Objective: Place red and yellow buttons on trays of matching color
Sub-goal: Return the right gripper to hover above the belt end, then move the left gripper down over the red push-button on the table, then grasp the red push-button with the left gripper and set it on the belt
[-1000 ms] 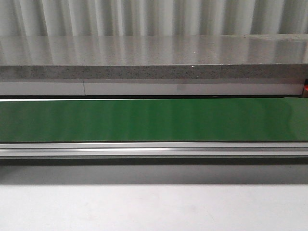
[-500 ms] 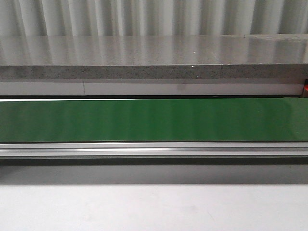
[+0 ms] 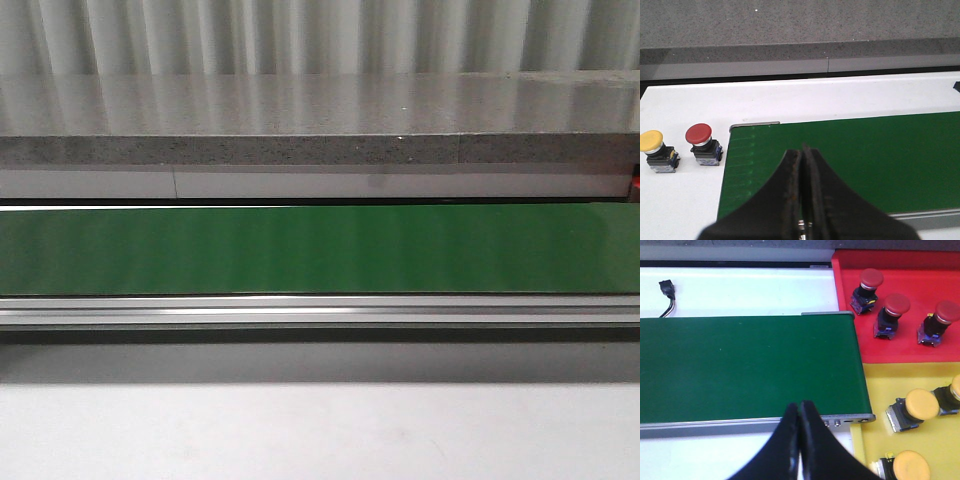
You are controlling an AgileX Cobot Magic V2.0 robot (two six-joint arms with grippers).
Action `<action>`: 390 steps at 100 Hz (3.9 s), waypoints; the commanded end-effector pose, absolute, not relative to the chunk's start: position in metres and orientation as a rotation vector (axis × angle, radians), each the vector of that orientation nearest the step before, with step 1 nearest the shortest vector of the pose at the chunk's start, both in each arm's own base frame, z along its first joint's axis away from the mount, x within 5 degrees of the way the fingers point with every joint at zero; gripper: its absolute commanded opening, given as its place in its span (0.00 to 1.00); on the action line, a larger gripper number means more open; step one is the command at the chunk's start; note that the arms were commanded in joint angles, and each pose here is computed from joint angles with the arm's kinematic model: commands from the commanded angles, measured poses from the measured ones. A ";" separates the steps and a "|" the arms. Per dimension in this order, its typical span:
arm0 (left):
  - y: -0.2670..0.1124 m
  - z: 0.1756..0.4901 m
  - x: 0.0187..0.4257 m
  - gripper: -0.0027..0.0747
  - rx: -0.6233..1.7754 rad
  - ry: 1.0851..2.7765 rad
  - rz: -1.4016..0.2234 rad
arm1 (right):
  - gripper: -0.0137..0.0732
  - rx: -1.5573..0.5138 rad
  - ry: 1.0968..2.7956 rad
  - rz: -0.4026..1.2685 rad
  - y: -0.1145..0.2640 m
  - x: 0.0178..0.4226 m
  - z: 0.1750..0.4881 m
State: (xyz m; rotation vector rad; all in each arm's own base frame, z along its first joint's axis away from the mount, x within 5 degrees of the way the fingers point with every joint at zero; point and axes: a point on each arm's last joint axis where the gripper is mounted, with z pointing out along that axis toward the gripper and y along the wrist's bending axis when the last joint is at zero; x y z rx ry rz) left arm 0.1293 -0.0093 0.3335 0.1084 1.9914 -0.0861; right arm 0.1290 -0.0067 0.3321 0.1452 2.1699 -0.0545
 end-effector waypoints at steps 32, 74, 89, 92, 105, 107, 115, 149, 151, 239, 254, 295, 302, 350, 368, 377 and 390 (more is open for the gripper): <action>-0.010 0.350 0.131 0.88 0.047 1.886 -0.135 | 0.08 0.117 2.085 -0.061 -0.007 0.131 0.346; 0.009 0.346 0.171 0.85 -0.294 1.867 -0.210 | 0.08 0.117 2.085 -0.061 -0.007 0.131 0.346; 0.030 0.339 0.210 0.81 -0.415 1.957 -0.172 | 0.08 0.117 2.085 -0.061 -0.007 0.131 0.346; 0.035 0.336 0.220 0.81 -0.433 1.976 -0.165 | 0.08 0.117 2.085 -0.061 -0.007 0.131 0.346; 0.053 0.336 0.255 0.79 -0.489 2.007 -0.139 | 0.08 0.117 2.085 -0.061 -0.007 0.131 0.346; 0.056 0.335 0.261 0.79 -0.496 2.014 -0.136 | 0.08 0.117 2.085 -0.061 -0.007 0.131 0.346; 0.065 0.327 0.283 0.79 -0.529 2.073 -0.142 | 0.08 0.117 2.085 -0.061 -0.007 0.131 0.346; 0.087 0.295 0.352 0.78 -0.567 2.231 -0.158 | 0.08 0.117 2.085 -0.061 -0.007 0.131 0.346; 0.087 0.292 0.355 0.78 -0.569 2.242 -0.161 | 0.08 0.117 2.085 -0.061 -0.007 0.131 0.346; 0.109 0.224 0.389 0.78 -0.655 2.382 -0.137 | 0.08 0.117 2.085 -0.061 -0.007 0.131 0.346; 0.110 0.219 0.392 0.78 -0.659 2.377 -0.132 | 0.08 0.117 2.085 -0.061 -0.007 0.131 0.346; 0.112 0.212 0.395 0.48 -0.663 2.383 -0.130 | 0.08 0.117 2.085 -0.061 -0.007 0.131 0.346; 0.111 0.217 0.396 0.30 -0.656 2.381 -0.134 | 0.08 0.117 2.085 -0.061 -0.007 0.131 0.346; 0.079 0.330 0.361 0.01 -0.404 2.243 -0.110 | 0.08 0.117 2.085 -0.061 -0.007 0.131 0.346; 0.057 0.351 0.331 0.01 -0.300 2.269 -0.117 | 0.08 0.117 2.085 -0.061 -0.007 0.131 0.346; 0.047 0.349 0.316 0.01 -0.271 2.276 -0.123 | 0.08 0.117 2.085 -0.061 -0.007 0.131 0.346; 0.034 0.338 0.300 0.01 -0.242 2.286 -0.133 | 0.08 0.117 2.085 -0.061 -0.007 0.131 0.346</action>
